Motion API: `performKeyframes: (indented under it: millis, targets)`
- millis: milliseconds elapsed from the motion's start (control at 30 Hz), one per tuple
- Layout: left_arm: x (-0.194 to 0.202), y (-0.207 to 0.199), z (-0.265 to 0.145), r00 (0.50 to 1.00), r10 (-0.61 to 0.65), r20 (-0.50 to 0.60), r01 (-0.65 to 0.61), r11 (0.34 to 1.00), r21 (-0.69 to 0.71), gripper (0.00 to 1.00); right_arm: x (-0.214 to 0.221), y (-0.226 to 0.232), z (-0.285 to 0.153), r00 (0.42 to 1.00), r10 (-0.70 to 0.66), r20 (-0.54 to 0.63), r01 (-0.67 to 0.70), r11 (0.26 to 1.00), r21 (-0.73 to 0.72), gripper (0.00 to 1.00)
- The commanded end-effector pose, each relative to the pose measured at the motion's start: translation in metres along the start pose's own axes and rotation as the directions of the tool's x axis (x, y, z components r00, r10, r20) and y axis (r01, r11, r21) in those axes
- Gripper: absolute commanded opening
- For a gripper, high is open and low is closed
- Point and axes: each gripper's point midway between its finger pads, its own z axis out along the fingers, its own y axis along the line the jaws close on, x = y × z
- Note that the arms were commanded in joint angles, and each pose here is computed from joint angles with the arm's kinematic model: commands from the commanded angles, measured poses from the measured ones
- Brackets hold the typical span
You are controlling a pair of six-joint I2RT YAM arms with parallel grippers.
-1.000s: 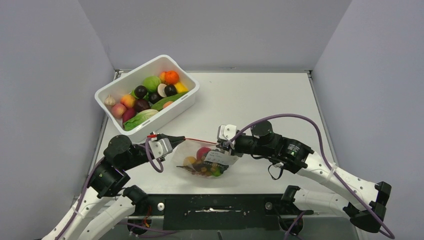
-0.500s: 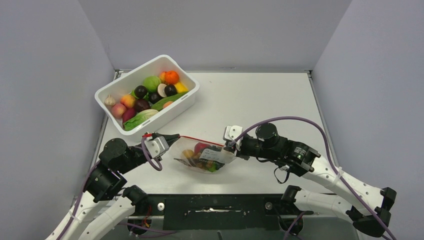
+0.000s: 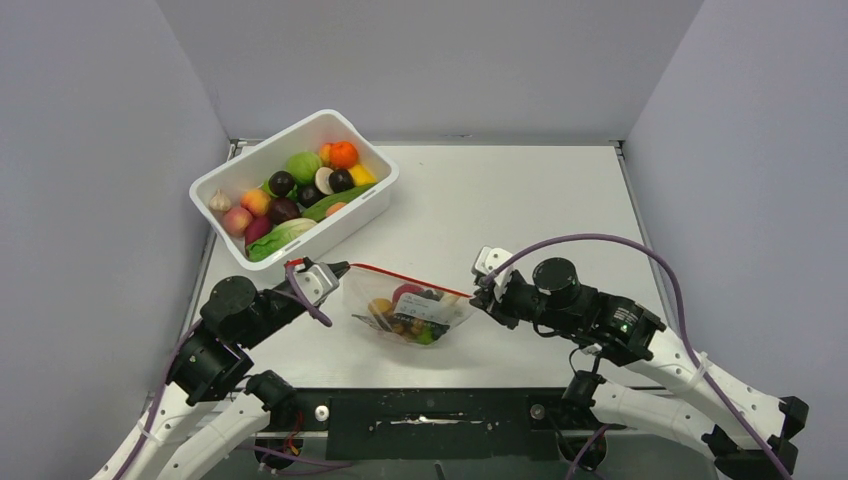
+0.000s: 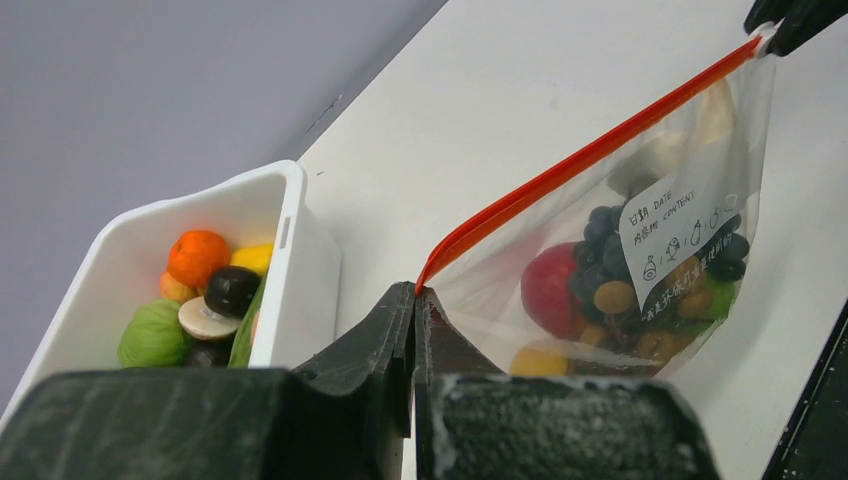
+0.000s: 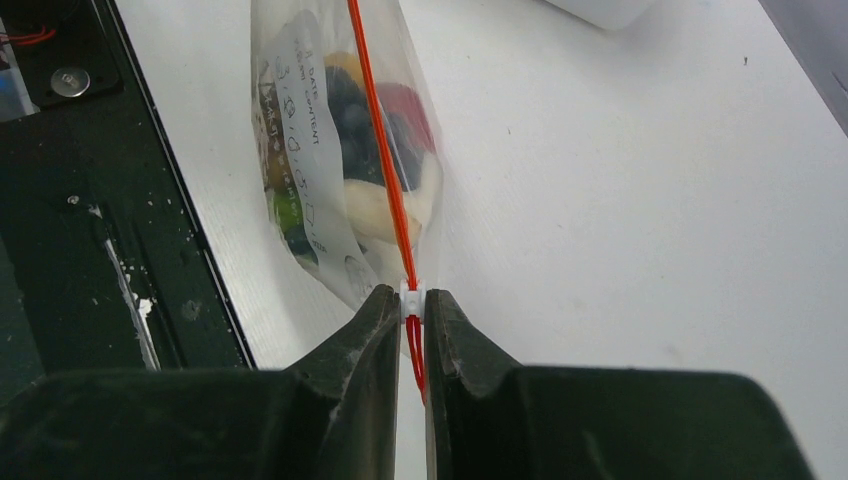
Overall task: Place the food in the zip-top bag and seal the zipper
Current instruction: Zip the zipper food storage bag at the center of the board, then place the zipper food storage bag at the center of the board.
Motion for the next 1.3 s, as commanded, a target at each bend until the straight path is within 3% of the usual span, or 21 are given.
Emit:
performKeyframes:
  millis: [0,167,400,667,833,1000,1067,1167,1267]
  targets:
    - [-0.036,0.032,-0.014,0.996,0.029,0.082,-0.017,0.988,-0.152,0.0,0.0,-0.013,-0.018,0.997,0.082,0.009,-0.082,0.992,0.094,0.0]
    - [-0.035,0.032,-0.014,0.997,0.026,0.073,-0.015,0.989,-0.147,0.0,0.003,-0.021,-0.025,0.987,0.159,-0.009,-0.156,0.975,0.161,0.0]
    - [-0.035,0.038,-0.016,0.999,0.027,0.042,-0.02,0.985,-0.169,0.0,0.005,-0.015,-0.033,0.975,0.22,-0.024,-0.214,0.966,0.145,0.0]
    - [-0.026,0.027,-0.019,0.999,0.015,0.043,-0.009,0.991,-0.137,0.0,-0.007,-0.012,-0.046,0.965,0.259,0.041,-0.262,0.956,0.131,0.0]
    - [-0.032,0.003,-0.022,0.999,-0.015,0.05,0.015,1.0,0.002,0.0,-0.042,0.015,-0.042,0.937,0.328,0.121,-0.324,0.944,-0.056,0.0]
    - [-0.006,-0.014,-0.021,0.998,-0.046,-0.046,0.049,0.996,0.073,0.0,-0.064,0.036,-0.03,0.903,0.406,0.143,-0.374,0.904,-0.206,0.0]
    - [0.003,-0.017,-0.02,0.995,-0.042,-0.091,0.05,0.995,0.089,0.0,-0.062,0.033,-0.024,0.897,0.422,0.129,-0.396,0.899,-0.186,0.0]
    - [0.007,-0.01,-0.016,0.991,-0.061,-0.116,0.067,0.996,0.052,0.0,-0.053,0.008,-0.011,0.885,0.457,0.094,-0.455,0.89,-0.039,0.0]
    - [-0.001,0.006,-0.01,0.992,-0.096,-0.086,0.094,0.995,-0.036,0.11,-0.038,-0.02,0.005,0.877,0.477,0.063,-0.481,0.869,0.113,0.0]
